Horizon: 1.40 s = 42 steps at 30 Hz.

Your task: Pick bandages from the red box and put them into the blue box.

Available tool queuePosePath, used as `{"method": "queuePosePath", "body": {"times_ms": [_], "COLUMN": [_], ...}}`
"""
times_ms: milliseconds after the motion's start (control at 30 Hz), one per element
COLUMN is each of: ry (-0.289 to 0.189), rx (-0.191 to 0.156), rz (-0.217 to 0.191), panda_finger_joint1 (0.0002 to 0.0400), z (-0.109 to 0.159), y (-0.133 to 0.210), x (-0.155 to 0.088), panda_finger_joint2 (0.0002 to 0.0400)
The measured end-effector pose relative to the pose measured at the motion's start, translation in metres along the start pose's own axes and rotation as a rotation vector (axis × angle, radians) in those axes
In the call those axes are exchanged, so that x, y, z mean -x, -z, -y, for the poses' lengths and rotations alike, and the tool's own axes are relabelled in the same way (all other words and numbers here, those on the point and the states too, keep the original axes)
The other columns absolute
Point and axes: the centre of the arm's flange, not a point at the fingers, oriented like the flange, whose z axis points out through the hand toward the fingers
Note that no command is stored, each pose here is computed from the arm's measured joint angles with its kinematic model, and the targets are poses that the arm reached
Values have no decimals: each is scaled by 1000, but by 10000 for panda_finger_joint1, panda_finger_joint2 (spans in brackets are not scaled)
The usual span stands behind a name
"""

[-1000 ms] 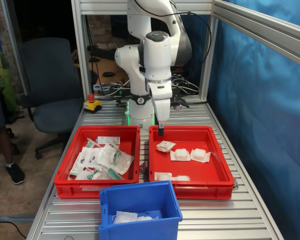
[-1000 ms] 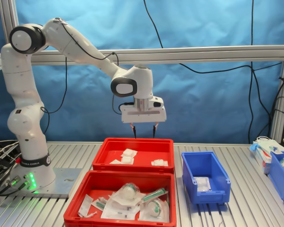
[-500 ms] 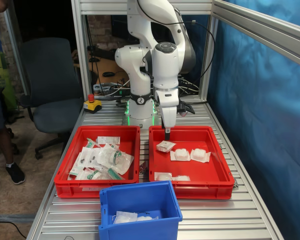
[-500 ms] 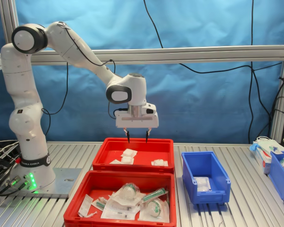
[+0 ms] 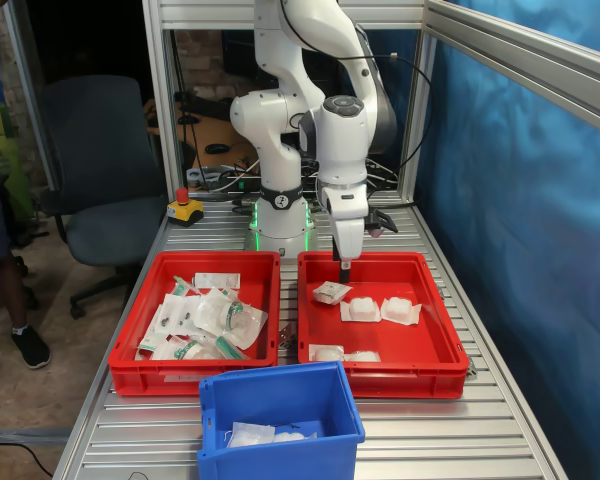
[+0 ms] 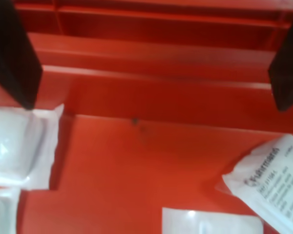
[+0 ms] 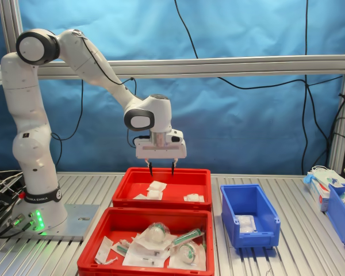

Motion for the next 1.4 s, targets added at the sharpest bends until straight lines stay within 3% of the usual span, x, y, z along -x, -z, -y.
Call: {"method": "queuePosePath", "body": {"times_ms": [367,1400], "ry": [-1,-17], "rx": [0,14], "rz": [0,-10], "panda_finger_joint1": [400,400], "z": [18,19], "y": [-8,-27], "x": [-3,-3], "panda_finger_joint2": [400,400]}}
